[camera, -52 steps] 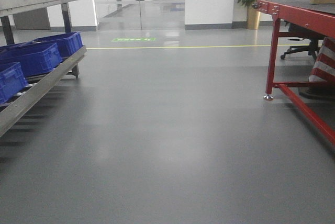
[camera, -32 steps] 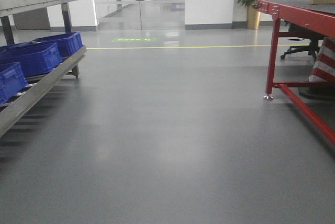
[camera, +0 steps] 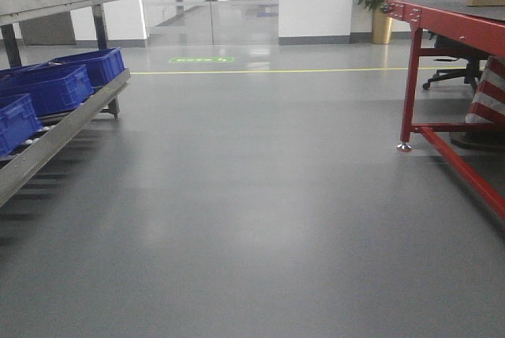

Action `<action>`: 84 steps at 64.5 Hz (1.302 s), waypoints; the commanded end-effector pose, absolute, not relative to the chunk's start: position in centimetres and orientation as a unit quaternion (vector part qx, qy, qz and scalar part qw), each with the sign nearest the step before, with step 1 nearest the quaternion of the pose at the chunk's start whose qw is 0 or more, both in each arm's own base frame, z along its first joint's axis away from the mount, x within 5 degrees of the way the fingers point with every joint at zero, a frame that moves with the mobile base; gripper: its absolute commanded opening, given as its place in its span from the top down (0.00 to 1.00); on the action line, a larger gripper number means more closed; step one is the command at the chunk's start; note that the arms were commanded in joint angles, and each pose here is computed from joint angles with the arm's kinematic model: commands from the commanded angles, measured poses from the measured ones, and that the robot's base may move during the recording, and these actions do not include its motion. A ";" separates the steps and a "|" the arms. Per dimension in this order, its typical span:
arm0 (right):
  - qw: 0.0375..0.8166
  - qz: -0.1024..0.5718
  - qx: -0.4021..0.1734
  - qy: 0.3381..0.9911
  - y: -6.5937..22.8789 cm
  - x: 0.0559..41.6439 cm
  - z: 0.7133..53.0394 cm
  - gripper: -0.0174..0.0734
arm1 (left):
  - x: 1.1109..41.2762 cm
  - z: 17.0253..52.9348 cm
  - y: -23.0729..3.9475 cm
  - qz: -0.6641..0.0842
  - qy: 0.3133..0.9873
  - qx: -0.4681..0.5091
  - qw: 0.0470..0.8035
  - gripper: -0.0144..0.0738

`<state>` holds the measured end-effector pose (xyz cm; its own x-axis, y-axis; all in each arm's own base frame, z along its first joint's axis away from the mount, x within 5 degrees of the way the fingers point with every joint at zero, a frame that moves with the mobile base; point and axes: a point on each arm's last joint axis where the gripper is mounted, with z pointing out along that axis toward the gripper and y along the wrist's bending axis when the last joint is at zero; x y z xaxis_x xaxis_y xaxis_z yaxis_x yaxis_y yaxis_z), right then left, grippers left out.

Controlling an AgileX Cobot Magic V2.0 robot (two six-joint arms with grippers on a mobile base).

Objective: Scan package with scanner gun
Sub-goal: 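Drive the base forward along the aisle toward the red table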

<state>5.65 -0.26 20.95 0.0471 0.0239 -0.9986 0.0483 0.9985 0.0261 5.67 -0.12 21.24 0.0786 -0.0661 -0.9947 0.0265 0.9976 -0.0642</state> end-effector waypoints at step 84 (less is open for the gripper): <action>0.730 -0.009 0.027 0.683 -0.3 5.6 21.1 0.99 | 5.6 21.5 -0.1 -0.032 0.669 -0.017 0.743 0.96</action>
